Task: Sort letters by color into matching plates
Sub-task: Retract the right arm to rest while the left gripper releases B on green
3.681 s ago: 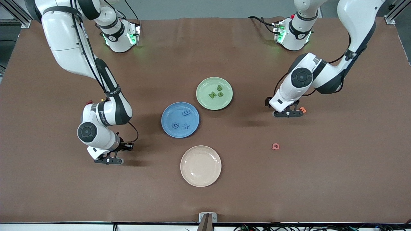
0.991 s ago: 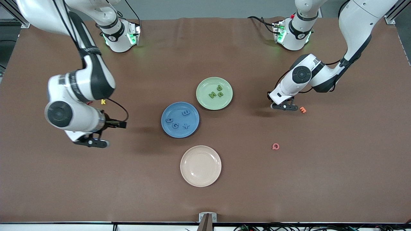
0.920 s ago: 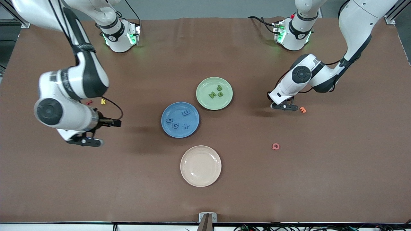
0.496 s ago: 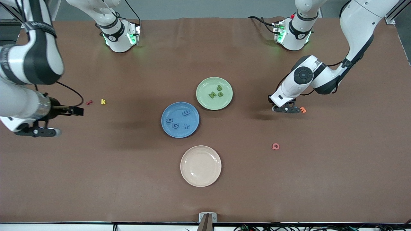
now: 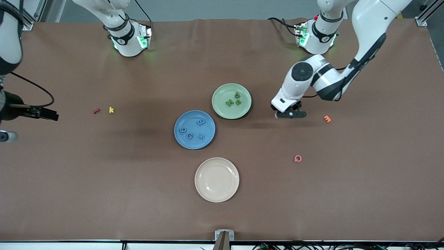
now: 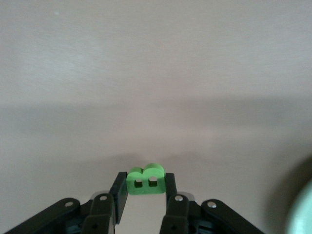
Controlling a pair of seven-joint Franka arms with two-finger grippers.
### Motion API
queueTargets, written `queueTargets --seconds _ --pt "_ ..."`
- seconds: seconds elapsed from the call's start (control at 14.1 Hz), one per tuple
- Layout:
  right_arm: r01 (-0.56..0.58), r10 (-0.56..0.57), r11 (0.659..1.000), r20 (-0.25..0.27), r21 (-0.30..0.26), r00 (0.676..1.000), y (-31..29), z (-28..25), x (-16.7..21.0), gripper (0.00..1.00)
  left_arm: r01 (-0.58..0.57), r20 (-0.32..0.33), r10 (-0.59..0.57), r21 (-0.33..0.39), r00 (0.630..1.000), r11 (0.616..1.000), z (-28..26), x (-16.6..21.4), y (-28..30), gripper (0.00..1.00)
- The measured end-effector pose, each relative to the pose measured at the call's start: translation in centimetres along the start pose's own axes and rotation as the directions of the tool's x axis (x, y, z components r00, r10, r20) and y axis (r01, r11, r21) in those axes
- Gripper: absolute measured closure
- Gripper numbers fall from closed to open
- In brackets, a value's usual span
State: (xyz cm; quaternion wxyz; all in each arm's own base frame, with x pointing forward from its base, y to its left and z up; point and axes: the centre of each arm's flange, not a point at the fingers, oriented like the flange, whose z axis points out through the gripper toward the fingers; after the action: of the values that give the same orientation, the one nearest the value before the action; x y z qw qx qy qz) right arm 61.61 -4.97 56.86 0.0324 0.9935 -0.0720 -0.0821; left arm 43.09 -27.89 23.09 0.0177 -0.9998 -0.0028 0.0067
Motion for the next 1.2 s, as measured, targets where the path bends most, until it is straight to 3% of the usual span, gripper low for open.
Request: queueTargets --seconds 0.57,0.92,0.99,1.2 --pt "0.039 -0.041 0.999 0.043 0.037 0.998 -2.2 -0.7 -1.3 0.00 0.178 0.070 -0.175 -0.045 0.982 0.983 -2.8 -3.4 13.5 0.65" --pt "0.035 -0.036 0.998 0.022 0.056 0.999 -1.9 -2.3 -3.3 0.00 0.288 0.090 -0.284 -0.027 0.955 0.957 -0.3 -4.5 18.2 0.64" --pt "0.037 -0.038 0.998 0.013 0.055 0.999 -2.0 -2.6 -3.7 0.00 0.293 0.082 -0.290 -0.021 0.953 0.956 0.1 -4.7 19.0 0.59" --pt "0.044 -0.042 0.998 -0.031 0.041 0.999 -2.7 -2.9 -5.0 0.00 0.300 0.063 -0.298 -0.024 0.952 0.954 0.2 -4.4 20.2 0.29"
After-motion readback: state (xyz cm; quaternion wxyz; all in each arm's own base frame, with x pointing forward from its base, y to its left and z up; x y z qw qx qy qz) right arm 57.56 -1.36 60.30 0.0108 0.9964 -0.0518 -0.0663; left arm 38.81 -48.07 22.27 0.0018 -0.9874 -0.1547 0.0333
